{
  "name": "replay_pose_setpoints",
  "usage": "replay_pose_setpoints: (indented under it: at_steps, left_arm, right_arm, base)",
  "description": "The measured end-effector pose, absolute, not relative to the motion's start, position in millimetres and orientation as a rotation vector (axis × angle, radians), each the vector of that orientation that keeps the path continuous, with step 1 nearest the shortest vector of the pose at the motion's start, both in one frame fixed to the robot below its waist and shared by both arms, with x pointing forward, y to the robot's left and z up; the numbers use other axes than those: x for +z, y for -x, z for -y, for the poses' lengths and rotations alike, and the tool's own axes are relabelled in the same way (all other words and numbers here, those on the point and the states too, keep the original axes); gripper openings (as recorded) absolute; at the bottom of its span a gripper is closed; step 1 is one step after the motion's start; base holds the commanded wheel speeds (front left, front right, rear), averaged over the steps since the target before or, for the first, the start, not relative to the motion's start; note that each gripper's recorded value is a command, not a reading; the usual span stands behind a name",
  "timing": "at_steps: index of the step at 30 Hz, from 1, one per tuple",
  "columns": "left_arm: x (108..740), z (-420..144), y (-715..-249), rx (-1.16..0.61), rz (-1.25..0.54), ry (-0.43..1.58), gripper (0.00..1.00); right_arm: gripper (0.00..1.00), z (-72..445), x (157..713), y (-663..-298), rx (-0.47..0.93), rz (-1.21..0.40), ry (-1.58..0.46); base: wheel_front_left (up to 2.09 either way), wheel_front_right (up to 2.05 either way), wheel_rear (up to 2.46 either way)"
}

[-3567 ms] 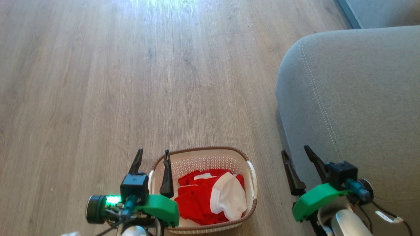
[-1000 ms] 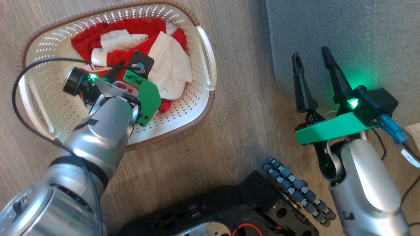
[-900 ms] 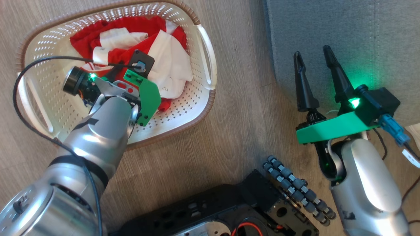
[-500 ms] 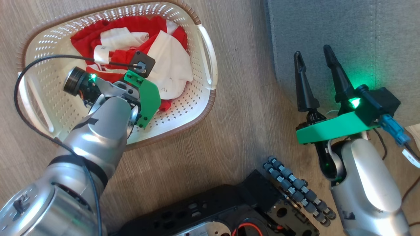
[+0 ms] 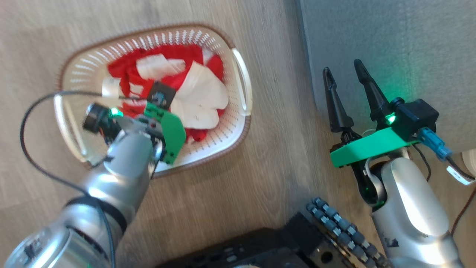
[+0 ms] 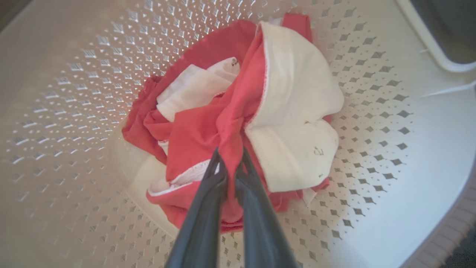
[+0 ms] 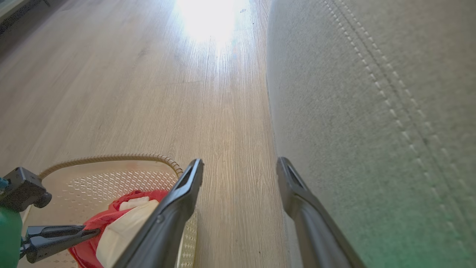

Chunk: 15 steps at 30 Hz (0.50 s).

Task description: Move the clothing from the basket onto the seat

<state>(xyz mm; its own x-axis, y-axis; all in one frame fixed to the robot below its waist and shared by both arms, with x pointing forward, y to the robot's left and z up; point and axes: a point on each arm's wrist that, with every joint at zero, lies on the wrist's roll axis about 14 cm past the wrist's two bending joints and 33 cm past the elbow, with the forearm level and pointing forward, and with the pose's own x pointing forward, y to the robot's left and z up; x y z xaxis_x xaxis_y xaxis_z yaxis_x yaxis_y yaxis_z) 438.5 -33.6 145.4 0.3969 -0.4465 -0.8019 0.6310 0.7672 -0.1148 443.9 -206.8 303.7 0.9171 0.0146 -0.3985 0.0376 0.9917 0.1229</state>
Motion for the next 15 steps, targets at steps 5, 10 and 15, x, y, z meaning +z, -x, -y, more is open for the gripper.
replay_pose_setpoints:
  at_steps: [5,10,15]
  left_arm:
    - [175,20,-433,-0.621,-0.902,-0.161,0.00]
    - [213,8,-432,-0.560,-0.824,-0.131,0.00]
    - [254,-6,-437,-0.491,-0.736,-0.111,0.00]
  right_arm:
    - [1.00,201,329,-450,0.026,-0.355,-0.119]
    - [1.00,192,358,-450,0.056,-0.296,-0.124]
    - [1.00,182,382,-440,0.082,-0.256,-0.128]
  base:
    - [0.00,0.00,0.00]
    - [0.00,0.00,0.00]
    - [0.00,0.00,0.00]
